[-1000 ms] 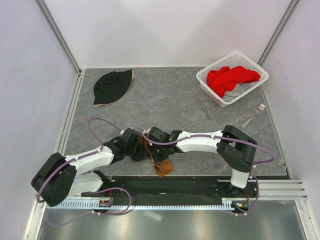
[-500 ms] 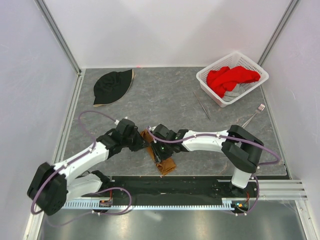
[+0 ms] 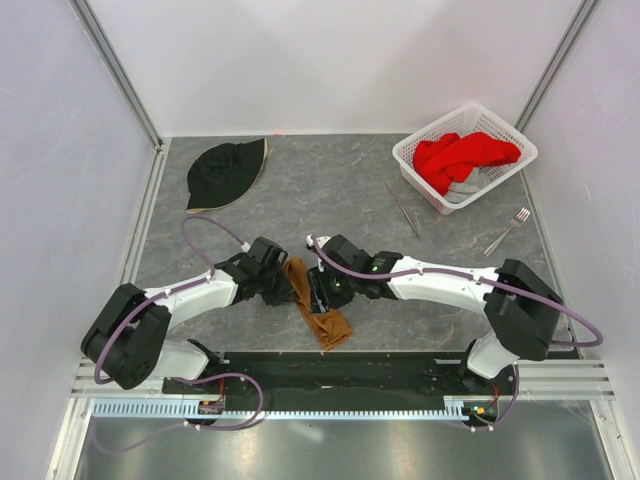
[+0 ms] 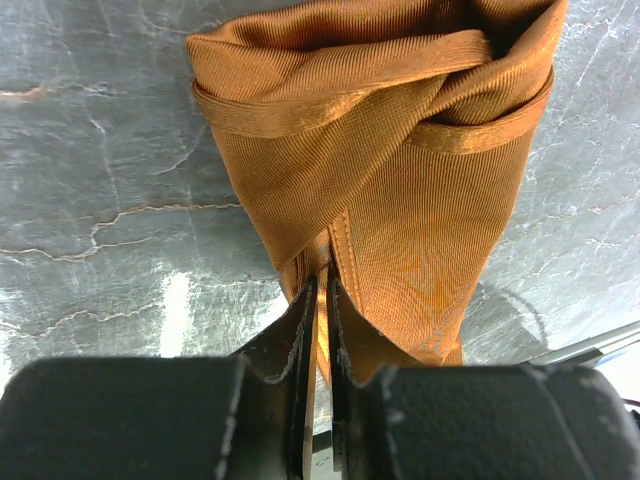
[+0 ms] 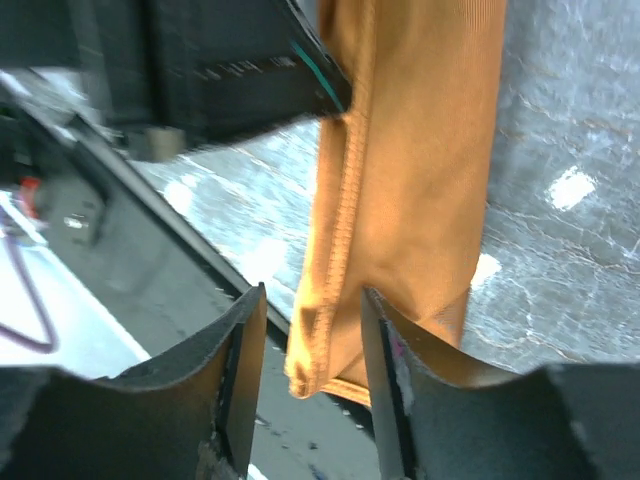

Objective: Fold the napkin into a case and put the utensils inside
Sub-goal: Smooth out the smaller rectangle-folded napkin at the center of the board.

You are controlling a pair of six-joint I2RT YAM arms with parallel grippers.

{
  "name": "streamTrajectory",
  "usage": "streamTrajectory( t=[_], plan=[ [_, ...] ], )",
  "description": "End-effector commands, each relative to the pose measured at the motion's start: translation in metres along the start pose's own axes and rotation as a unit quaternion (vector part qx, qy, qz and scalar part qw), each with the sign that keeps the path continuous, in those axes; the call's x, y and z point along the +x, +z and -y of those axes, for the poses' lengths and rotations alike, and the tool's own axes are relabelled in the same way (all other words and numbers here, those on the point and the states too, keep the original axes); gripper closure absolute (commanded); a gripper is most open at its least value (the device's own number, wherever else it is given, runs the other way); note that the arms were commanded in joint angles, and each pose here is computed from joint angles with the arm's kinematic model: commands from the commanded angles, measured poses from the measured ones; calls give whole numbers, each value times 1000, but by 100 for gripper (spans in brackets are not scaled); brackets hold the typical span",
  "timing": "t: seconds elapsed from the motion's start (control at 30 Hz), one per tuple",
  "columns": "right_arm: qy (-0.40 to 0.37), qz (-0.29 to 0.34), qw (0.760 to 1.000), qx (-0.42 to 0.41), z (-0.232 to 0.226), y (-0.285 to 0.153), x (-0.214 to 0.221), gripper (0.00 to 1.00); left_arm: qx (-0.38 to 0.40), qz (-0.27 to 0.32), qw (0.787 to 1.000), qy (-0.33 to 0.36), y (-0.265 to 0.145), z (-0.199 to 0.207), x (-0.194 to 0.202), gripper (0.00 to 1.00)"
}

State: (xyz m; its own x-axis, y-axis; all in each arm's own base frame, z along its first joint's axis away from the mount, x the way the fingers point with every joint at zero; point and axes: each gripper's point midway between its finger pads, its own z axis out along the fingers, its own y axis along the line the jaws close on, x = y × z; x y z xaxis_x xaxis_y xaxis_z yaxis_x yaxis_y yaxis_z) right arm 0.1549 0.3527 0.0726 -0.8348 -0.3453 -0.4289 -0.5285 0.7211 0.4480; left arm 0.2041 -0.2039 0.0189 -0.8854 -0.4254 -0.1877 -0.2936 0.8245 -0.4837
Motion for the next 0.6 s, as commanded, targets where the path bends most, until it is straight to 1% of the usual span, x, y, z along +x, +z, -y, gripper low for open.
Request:
streamTrajectory(
  t=[0.0,0.07,0.1,0.13,0.23,0.3,0.37,0.43,0.47,0.5,0.57],
  plan=[
    [16,8,999,-34,-12,-5,0,52,4,20,999,27,2,-1,-8,87],
    [33,-2,999,-38,-9,4,9,60,6,21,999,27,3,1,-10,87],
    [39,-11,998,-54,-10,10,18,65,7,20,999,28,3,2,-10,87],
    [46,-17,997,-59,-9,15,25,72,3,19,999,29,4,1,-10,87],
    [68,-27,996,-58,4,30,47,78,3,22,999,26,6,2,-14,87],
    [62,-33,997,-42,16,37,56,79,7,24,999,20,8,3,-18,88],
    [54,-35,998,-8,31,44,59,80,7,19,1000,17,12,3,-21,88],
    [34,-21,999,31,48,48,49,80,8,27,1000,13,15,4,-29,88],
    [29,-29,998,47,56,47,51,80,4,29,999,15,17,4,-32,88],
    [22,-22,998,52,55,47,41,80,2,33,999,14,17,3,-36,88],
    [0,-22,997,71,63,44,35,80,6,39,999,21,13,8,-44,89]
  ],
)
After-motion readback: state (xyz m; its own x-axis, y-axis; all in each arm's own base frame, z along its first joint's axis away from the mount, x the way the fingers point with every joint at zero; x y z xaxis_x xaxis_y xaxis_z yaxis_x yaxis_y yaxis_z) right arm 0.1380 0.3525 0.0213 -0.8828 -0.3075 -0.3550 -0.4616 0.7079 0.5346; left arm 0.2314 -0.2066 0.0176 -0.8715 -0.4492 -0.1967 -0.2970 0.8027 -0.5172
